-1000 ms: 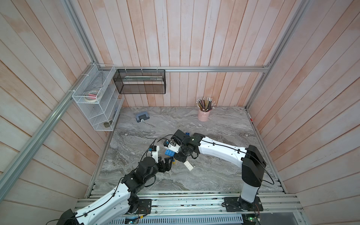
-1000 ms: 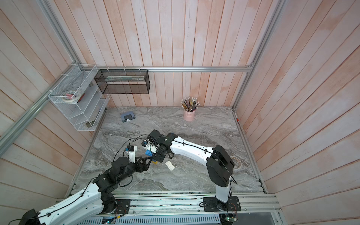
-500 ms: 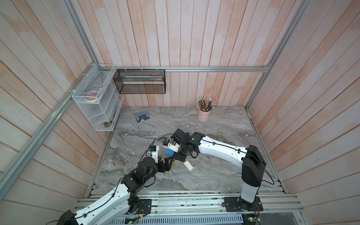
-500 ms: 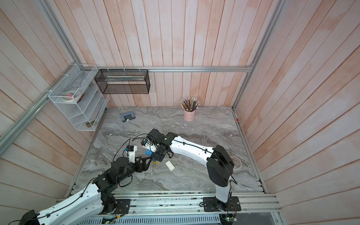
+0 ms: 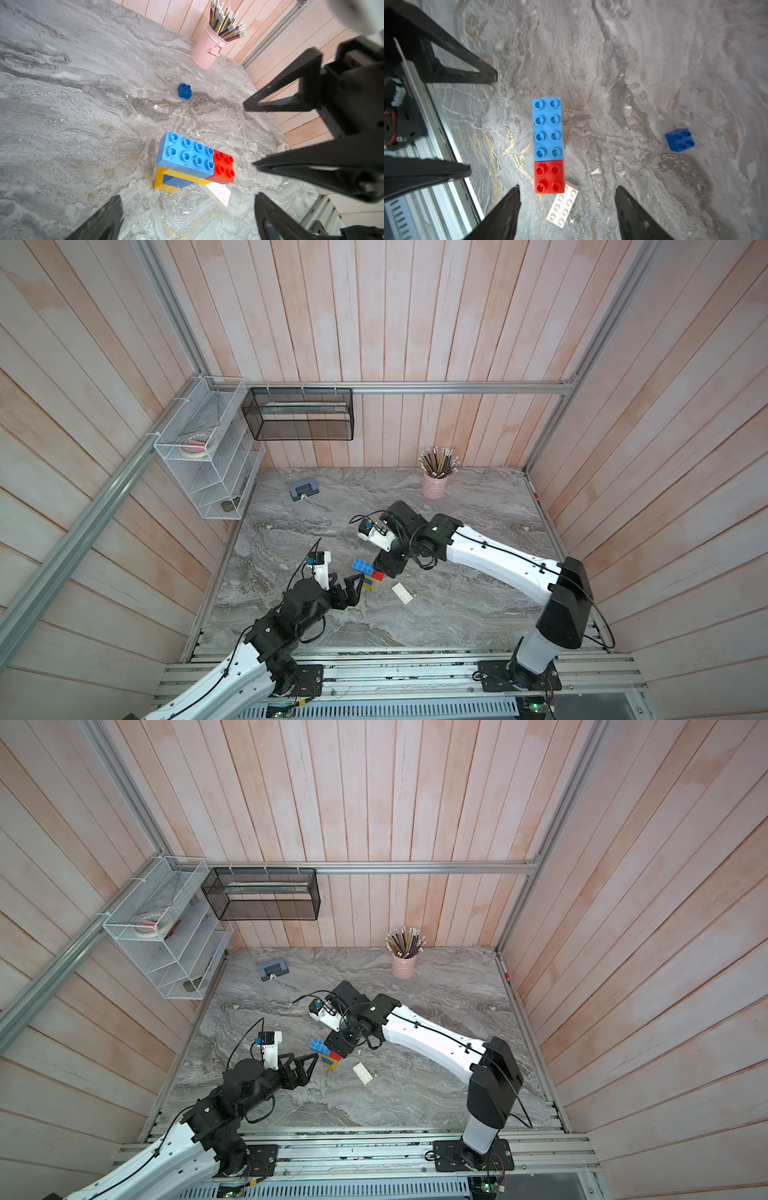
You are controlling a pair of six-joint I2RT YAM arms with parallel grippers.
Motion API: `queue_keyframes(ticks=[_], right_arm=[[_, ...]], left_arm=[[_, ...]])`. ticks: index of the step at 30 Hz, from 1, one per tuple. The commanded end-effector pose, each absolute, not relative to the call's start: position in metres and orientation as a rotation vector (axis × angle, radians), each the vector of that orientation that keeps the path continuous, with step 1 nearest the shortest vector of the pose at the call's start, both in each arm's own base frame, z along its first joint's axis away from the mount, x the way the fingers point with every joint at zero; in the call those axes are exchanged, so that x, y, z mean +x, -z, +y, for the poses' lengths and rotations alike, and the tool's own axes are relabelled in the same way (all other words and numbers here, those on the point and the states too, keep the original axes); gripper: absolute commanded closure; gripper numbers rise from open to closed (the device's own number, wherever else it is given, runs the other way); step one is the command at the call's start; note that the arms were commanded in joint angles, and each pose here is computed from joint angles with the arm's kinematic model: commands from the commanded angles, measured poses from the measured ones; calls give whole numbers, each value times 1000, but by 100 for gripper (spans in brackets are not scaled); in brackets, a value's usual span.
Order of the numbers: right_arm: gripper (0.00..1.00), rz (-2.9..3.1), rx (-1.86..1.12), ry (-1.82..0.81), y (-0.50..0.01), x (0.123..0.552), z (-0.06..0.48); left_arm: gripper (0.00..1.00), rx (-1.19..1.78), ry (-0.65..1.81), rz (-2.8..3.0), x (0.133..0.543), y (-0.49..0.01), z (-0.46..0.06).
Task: Assemble a spoon with lego
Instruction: Assemble the lego brick with the lego brick, then pick up the lego brick from the center of the board.
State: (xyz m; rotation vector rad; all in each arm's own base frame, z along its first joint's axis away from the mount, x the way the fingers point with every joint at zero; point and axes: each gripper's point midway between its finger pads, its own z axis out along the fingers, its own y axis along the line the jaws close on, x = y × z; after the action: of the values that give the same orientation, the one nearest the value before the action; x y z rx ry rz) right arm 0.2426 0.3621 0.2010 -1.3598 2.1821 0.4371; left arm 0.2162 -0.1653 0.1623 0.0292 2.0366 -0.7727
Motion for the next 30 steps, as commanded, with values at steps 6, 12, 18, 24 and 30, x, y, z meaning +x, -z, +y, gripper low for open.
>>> queue_keyframes(ticks=[6,12,18,24,30], right_arm=[[20,2247,-995,-470,-215,268,300],[21,2416,-946,-517,-146,243,283],[21,2501,-1027,-492,-92,220,291],[26,2603,-1060,-415,-51,212,295],[31,2624,-1075,-360,-34,214,301]], left_arm=[[0,16,720,2031,212,-174,-151],[0,16,740,2044,206,-167,-150],[0,14,739,2056,205,-163,-150],[0,11,744,2046,204,-164,-149],[0,12,744,2044,204,-163,-148]])
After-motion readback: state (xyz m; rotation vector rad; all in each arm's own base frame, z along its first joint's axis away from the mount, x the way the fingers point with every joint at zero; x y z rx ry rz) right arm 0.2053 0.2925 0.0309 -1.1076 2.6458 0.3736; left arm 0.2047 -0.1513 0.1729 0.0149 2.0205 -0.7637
